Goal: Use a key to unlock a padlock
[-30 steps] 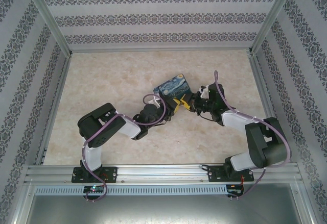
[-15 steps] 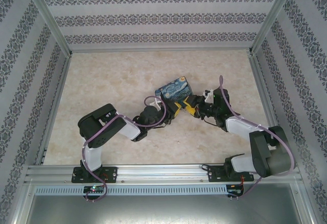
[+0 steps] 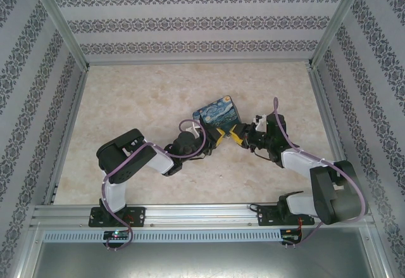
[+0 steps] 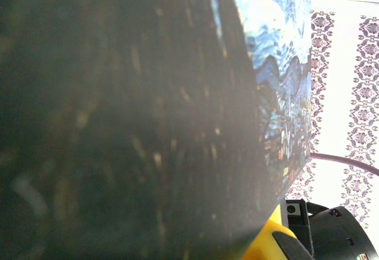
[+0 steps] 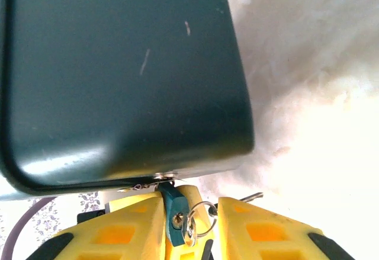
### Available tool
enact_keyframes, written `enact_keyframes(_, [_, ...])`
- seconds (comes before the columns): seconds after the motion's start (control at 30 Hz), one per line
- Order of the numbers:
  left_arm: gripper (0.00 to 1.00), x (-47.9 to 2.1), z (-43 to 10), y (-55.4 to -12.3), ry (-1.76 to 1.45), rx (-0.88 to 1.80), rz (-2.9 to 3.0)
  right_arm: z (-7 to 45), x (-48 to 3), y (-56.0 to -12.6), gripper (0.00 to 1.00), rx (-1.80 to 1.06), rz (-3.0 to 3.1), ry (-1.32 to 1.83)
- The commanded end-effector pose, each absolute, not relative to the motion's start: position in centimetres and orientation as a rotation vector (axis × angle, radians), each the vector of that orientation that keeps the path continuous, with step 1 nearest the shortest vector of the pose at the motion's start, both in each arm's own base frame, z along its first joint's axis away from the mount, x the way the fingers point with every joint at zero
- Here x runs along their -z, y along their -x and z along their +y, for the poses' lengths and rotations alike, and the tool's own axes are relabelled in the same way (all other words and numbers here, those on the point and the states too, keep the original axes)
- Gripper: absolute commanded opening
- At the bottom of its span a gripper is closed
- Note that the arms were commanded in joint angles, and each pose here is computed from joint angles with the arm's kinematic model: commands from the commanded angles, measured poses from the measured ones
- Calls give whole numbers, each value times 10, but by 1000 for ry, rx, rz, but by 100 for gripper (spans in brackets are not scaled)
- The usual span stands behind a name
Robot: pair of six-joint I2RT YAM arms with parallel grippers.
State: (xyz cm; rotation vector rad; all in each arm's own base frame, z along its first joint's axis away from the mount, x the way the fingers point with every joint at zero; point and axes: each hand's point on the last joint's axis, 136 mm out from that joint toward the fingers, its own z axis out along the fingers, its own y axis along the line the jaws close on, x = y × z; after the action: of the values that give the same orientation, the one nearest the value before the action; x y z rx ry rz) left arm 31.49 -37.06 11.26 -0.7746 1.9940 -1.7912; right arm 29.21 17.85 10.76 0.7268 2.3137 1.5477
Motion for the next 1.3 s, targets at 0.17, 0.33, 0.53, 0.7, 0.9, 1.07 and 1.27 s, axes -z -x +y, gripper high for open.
enact_keyframes(0.17, [0,-120,-379,-309,722,1842,1977,185,-119,-288,18,-1586,2286,-667])
enact_keyframes(0.33, [0,-122,-380,-310,720,1843,1975,188,-120,-287,16,-1597,2289,-658])
enact_keyframes(0.53, [0,-122,-380,-310,719,1844,1977,193,-120,-285,16,-1604,2295,-648])
enact_keyframes(0.7, [0,-123,-382,-310,711,1847,1979,199,-122,-288,8,-1611,2297,-633])
enact_keyframes(0.9, [0,-121,-381,-310,719,1837,1981,202,-132,-293,13,-1613,2282,-605])
enact_keyframes(1.07, [0,-113,-379,-310,736,1826,1988,186,-136,-291,21,-1602,2250,-639])
enact_keyframes(1.27, [0,-114,-380,-311,736,1835,1983,164,-125,-281,27,-1560,2250,-708])
